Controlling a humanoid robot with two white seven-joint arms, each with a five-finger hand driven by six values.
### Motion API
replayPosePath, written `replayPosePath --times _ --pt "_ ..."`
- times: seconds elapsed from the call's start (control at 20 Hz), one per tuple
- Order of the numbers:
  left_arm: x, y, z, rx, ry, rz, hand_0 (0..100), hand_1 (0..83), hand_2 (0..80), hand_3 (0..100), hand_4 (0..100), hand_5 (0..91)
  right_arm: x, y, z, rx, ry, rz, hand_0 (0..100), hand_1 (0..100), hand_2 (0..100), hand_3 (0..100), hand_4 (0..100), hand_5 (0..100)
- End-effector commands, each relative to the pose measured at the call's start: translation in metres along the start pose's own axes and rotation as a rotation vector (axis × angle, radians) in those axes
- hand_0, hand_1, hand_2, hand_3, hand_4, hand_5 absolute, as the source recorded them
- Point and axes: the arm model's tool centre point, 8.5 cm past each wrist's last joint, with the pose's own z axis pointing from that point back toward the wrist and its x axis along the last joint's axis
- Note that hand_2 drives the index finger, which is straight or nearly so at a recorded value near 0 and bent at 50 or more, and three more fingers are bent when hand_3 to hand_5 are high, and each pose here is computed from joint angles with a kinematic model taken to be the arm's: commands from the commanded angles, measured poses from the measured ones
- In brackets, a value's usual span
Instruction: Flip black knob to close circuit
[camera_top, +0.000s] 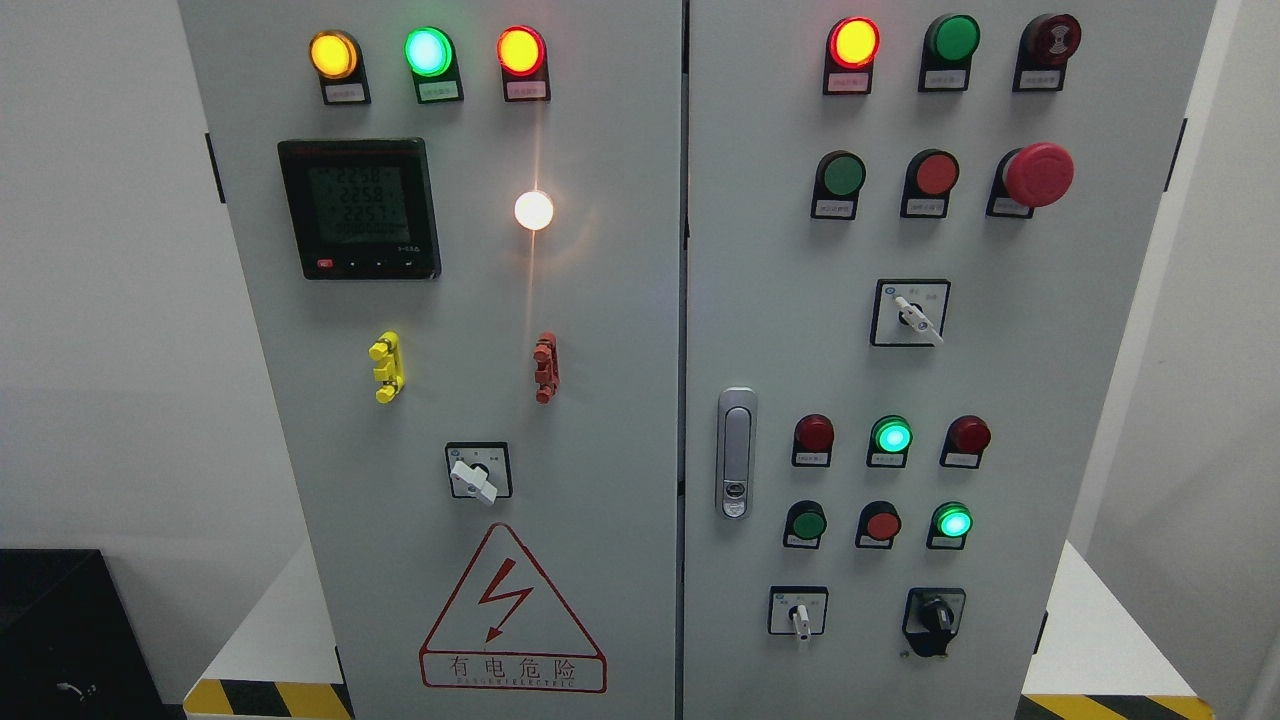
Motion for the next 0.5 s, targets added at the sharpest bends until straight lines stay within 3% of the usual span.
replayPosePath --times 0.0,0.45 --pt "-0.0057 -0.0017 0.0 -0.003 -0.003 0.002 12 55.6 0.0 0 0 0.0 0.0002 -0.0069 0.0018 -0.014 -0.004 -0.019 0 12 0 0 0 0" --pt "-0.0057 -0.0017 0.0 -0.003 -0.003 0.002 12 55.6 0.0 0 0 0.0 -0.0014 -0.0071 0.0021 -0.013 -0.003 -0.019 0 12 0 0 0 0"
